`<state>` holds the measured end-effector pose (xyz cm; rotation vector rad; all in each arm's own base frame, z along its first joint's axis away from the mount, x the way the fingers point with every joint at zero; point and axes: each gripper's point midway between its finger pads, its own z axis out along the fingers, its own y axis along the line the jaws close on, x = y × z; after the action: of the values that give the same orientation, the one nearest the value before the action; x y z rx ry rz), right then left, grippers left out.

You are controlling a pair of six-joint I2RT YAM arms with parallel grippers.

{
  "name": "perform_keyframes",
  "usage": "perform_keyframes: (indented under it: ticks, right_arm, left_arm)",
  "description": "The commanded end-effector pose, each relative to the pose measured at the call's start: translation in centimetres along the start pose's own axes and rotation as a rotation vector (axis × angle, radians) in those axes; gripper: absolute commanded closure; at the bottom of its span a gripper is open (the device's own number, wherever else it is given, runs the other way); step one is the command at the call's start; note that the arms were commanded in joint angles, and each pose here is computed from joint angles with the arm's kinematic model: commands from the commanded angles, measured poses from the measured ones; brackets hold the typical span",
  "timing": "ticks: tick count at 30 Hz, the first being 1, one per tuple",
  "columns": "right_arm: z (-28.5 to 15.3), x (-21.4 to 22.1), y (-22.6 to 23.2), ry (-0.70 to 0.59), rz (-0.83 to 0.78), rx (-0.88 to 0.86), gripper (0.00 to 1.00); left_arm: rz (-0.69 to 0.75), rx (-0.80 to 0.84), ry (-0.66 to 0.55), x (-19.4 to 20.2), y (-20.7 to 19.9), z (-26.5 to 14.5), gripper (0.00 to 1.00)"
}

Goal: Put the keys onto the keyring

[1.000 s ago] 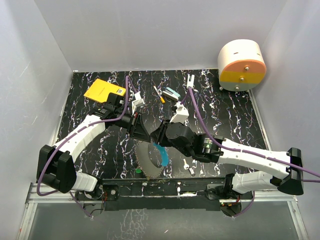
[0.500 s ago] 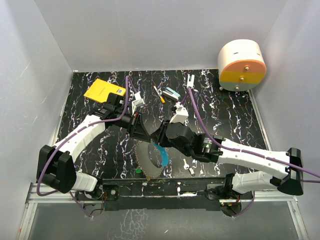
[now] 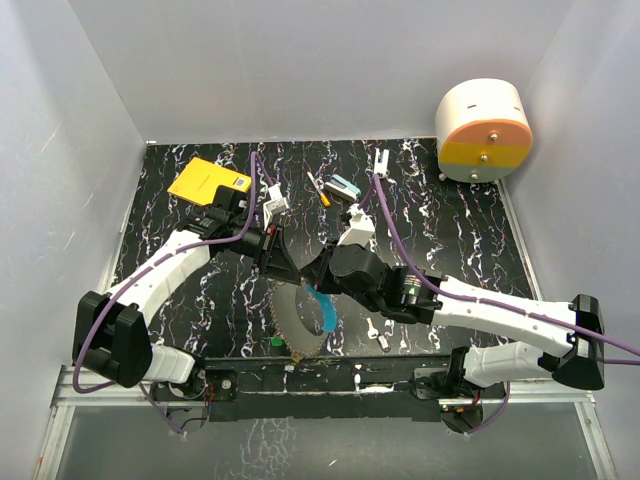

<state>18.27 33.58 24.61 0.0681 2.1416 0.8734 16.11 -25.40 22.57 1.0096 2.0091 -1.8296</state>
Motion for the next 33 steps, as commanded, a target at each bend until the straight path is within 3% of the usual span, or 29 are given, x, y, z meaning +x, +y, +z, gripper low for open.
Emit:
perform_keyframes:
  ticks: [1,19,33]
  right_arm:
    - [-0.6,-2.3,1.5,-0.073,0.048,-0.046,0.92]
    - [-3.2,-3.6,-0.6,-0.123,0.150,-0.013,0.92]
    - [-1.9,-0.3,1.2,-0.039,0.267,-0.014,0.92]
  left_arm:
    - [0.046,0.052,-0.010,-0.4,-2.5,-0.3,1.00]
    - [0.019,0.065,-0.002,-1.8,-2.1,-0.2,1.00]
    - [-0.043,-0.012,-0.072,-3.5,-1.0,0.1,1.00]
